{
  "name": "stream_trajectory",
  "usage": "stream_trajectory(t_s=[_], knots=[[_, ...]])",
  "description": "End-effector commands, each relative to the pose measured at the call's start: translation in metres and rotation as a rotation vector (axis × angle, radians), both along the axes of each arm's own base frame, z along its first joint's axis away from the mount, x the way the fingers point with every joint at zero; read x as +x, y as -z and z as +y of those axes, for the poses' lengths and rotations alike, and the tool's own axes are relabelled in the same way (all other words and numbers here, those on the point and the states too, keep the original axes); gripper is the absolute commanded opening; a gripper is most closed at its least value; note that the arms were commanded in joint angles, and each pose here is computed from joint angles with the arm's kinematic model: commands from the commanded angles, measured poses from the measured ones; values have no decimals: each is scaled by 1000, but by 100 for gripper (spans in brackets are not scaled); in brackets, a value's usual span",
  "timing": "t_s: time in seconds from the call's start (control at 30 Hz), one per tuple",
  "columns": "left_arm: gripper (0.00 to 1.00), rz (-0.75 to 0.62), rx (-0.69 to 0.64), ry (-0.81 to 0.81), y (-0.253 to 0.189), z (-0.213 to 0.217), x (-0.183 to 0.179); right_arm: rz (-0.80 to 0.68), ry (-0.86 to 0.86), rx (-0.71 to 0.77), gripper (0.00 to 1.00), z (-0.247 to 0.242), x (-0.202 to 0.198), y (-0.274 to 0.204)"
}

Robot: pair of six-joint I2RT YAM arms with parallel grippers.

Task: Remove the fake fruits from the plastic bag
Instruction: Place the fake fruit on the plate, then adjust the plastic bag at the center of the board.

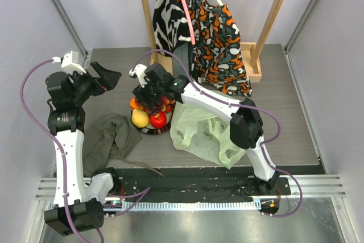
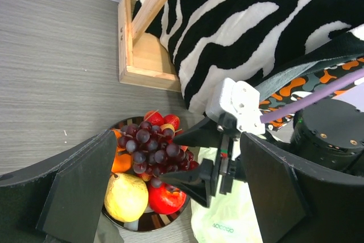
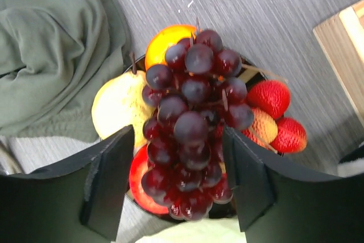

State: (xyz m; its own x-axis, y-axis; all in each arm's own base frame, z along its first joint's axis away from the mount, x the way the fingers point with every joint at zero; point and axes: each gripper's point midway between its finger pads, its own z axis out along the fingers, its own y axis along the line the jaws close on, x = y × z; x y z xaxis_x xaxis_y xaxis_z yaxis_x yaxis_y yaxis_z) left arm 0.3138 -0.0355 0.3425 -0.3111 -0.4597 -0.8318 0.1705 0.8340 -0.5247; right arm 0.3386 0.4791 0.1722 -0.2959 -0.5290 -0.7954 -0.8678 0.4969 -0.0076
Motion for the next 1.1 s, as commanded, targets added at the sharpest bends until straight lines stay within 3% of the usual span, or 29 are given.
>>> stream_trajectory(t_s=[0.0, 0.23, 0.37, 0.4, 0.47, 0.57, 0.73, 0.8, 0.93, 1.07], knots=[[95, -50, -11, 14, -12, 0, 7, -35, 8, 133, 72, -4, -13, -70], [95, -38, -16, 23, -9, 0, 13, -148, 19, 199, 75, -31, -22, -138], [100, -18, -3, 0, -3, 6, 20, -209, -10, 129, 79, -73, -38, -141], [100, -12, 16, -5, 1, 8, 22, -187, 1, 61, 81, -90, -42, -114], [100, 0, 40, -15, 2, 12, 22, -170, 67, 46, 86, -131, -44, -116], [100, 27, 85, -29, 9, 17, 24, -7, 86, -31, 86, -193, -57, -72], [100, 42, 106, -49, 13, 24, 29, 93, -24, -437, 77, -289, -89, 30], [100, 29, 111, -51, 8, 25, 31, 162, 22, -555, 73, -339, -94, 70], [100, 17, 131, -52, 1, 27, 35, 259, 204, -696, 65, -430, -89, 97], [100, 20, 132, -51, 2, 28, 37, 185, 336, -694, 65, -486, -75, 62]])
